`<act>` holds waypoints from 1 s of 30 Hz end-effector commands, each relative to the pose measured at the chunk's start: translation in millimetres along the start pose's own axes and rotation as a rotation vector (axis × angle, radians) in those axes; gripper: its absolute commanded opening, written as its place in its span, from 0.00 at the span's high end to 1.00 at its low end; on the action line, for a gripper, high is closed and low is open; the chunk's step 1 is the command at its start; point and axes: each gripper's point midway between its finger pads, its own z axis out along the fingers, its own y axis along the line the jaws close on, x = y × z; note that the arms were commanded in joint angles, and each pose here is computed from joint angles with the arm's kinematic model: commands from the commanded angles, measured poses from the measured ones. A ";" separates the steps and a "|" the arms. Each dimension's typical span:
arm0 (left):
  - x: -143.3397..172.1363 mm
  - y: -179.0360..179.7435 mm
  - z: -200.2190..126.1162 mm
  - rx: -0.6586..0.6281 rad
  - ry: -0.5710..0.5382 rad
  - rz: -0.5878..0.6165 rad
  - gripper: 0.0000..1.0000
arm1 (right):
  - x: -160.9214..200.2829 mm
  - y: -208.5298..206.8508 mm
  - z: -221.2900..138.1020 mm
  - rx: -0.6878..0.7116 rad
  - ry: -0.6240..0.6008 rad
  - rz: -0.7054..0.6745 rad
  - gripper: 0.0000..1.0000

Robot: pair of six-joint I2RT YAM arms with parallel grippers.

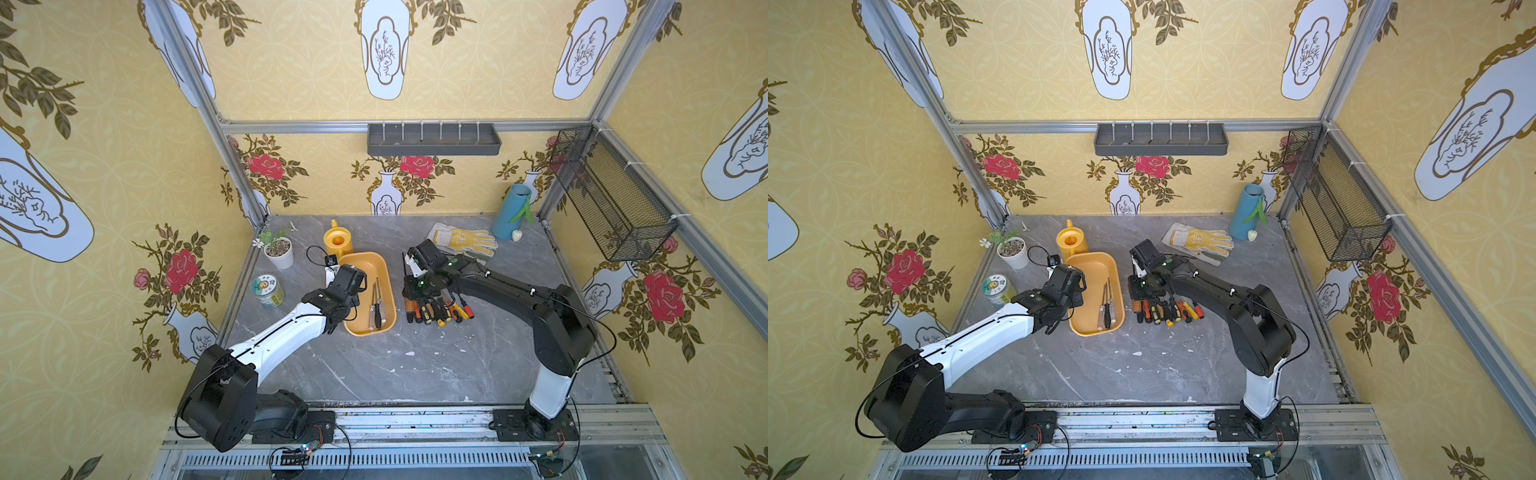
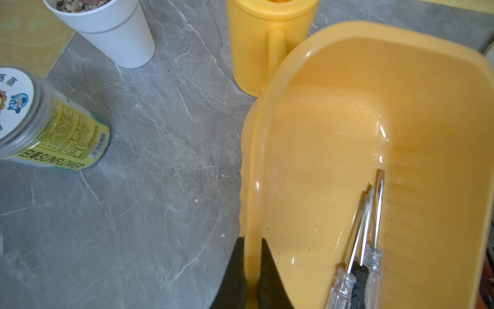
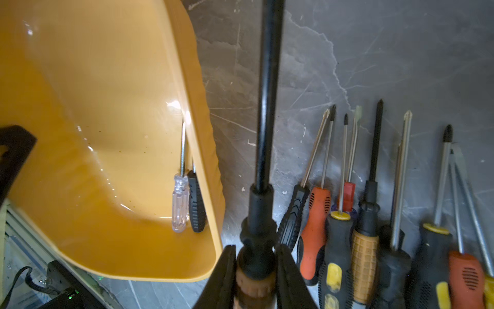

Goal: Take out the screwdriver from the storage box
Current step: Place the screwdriver at the center of the board.

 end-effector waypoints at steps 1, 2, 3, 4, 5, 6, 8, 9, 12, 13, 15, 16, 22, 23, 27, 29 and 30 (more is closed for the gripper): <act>-3.6 0.7 -0.5 -0.002 -0.020 -0.011 1.00 | 4.2 -0.7 8.7 0.018 0.036 0.009 1.00; -2.8 1.4 -0.8 0.000 -0.021 -0.013 1.00 | 5.5 -0.6 12.8 0.021 0.045 0.008 1.00; -2.7 1.7 -1.1 0.001 -0.024 -0.016 1.00 | 5.6 0.7 15.4 0.021 0.049 0.007 1.00; -2.7 1.8 -1.5 0.002 -0.025 -0.017 1.00 | 6.5 1.4 19.3 0.024 0.057 0.006 1.00; -2.7 2.2 -1.7 0.001 -0.026 -0.017 1.00 | 6.5 2.2 22.5 0.027 0.063 0.007 1.00; -3.3 2.0 -2.2 0.003 -0.027 -0.018 1.00 | 7.2 0.9 26.9 0.038 0.074 0.014 1.00; -3.4 2.7 -2.4 0.000 -0.028 -0.018 1.00 | 7.7 0.0 33.7 0.050 0.088 0.026 1.00; -3.4 3.2 -2.6 -0.001 -0.029 -0.019 1.00 | 8.0 0.7 37.4 0.051 0.092 0.028 1.00; -5.3 3.8 -4.8 0.001 -0.036 -0.026 1.00 | 7.3 0.9 44.0 0.059 0.095 0.038 1.00; -6.1 3.7 -5.9 0.004 -0.039 -0.028 1.00 | 8.3 -0.4 46.6 0.067 0.102 0.042 1.00; -5.4 4.2 -6.6 0.008 -0.039 -0.029 1.00 | 10.1 -3.7 50.9 0.083 0.114 0.052 1.00; -5.3 4.7 -7.4 0.009 -0.041 -0.030 1.00 | 11.2 -4.9 53.2 0.090 0.117 0.054 1.00; -0.1 9.1 -6.4 -0.001 -0.038 -0.022 1.00 | 12.3 -8.3 59.6 0.110 0.124 0.062 1.00; 0.8 9.3 -5.8 -0.003 -0.036 -0.022 1.00 | 12.2 -9.2 60.8 0.117 0.126 0.062 1.00; 4.3 9.7 -4.5 -0.001 -0.028 -0.031 1.00 | 9.4 -9.3 64.7 0.124 0.127 0.059 1.00; 4.3 10.4 -5.3 -0.001 -0.029 -0.032 1.00 | 9.1 -10.5 67.5 0.137 0.140 0.058 1.00; 4.7 11.2 -5.7 -0.003 -0.029 -0.033 1.00 | 8.9 -11.1 68.9 0.141 0.144 0.056 1.00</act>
